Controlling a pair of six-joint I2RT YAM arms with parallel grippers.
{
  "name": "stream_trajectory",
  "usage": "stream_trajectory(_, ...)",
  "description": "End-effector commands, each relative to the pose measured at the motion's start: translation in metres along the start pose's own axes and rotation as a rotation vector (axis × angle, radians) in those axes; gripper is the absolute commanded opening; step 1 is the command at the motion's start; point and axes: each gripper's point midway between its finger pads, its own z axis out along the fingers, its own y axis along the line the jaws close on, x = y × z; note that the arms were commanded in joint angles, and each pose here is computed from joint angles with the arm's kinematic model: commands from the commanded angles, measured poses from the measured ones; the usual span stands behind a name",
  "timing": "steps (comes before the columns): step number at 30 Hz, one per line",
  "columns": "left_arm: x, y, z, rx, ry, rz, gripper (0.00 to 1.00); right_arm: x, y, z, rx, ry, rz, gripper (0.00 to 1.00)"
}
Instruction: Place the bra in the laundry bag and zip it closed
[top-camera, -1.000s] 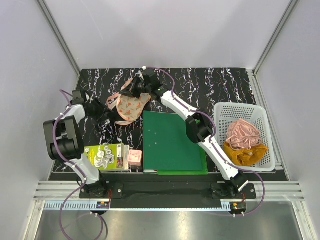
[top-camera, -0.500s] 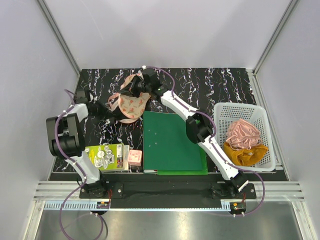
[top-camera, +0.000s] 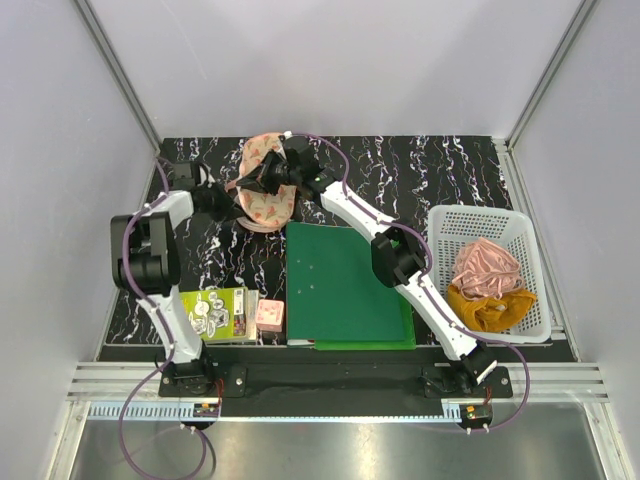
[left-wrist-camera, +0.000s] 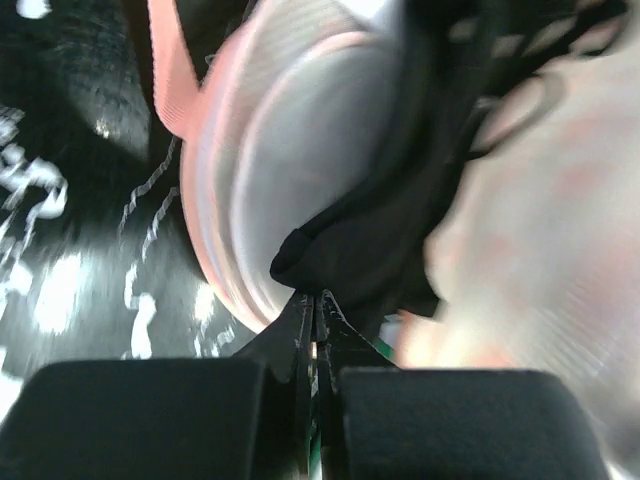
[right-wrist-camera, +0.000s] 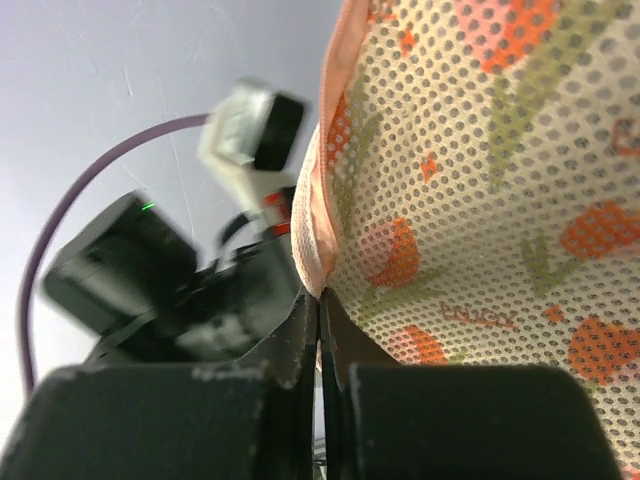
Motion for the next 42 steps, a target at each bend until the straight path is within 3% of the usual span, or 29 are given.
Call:
stream_trajectory(1,-0.003,0.005,0.024,0.011,0.029,0.037,0.00,0.008,0.031,0.002,-0.075,0.002,-0.022,0.00)
stream_trajectory(6,0.001,0.014,0.028,-0.013,0.070,0.026,0.08,0.008,0.028,0.003,-0.069,0.002,-0.022,0.00)
stream_trajectory(12,-0.014,0.010,-0.002,-0.052,-0.018,0.090,0.41,0.006,0.025,0.002,-0.064,-0.003,-0.023,0.00)
stream_trajectory(16,-0.022,0.005,-0.029,-0.063,-0.067,0.126,0.50,-0.001,0.025,-0.001,-0.063,-0.016,-0.028,0.00)
stream_trajectory(27,-0.010,0.013,-0.070,-0.081,-0.136,0.154,0.52,-0.006,0.021,-0.003,-0.059,-0.019,-0.022,0.00)
stream_trajectory(32,-0.007,-0.048,-0.074,0.295,-0.162,0.229,0.56,-0.008,0.019,-0.002,-0.057,-0.026,-0.013,0.00)
stream_trajectory(34,0.004,-0.052,-0.070,0.353,-0.122,0.203,0.57,-0.009,0.019,-0.002,-0.059,-0.030,-0.002,0.00)
stream_trajectory(35,-0.002,-0.061,-0.073,0.394,-0.158,0.240,0.58,-0.008,0.020,-0.001,-0.060,-0.028,0.001,0.00)
stream_trajectory(42,0.003,-0.061,-0.087,0.409,-0.216,0.273,0.59,-0.008,0.018,-0.001,-0.055,-0.029,0.028,0.00)
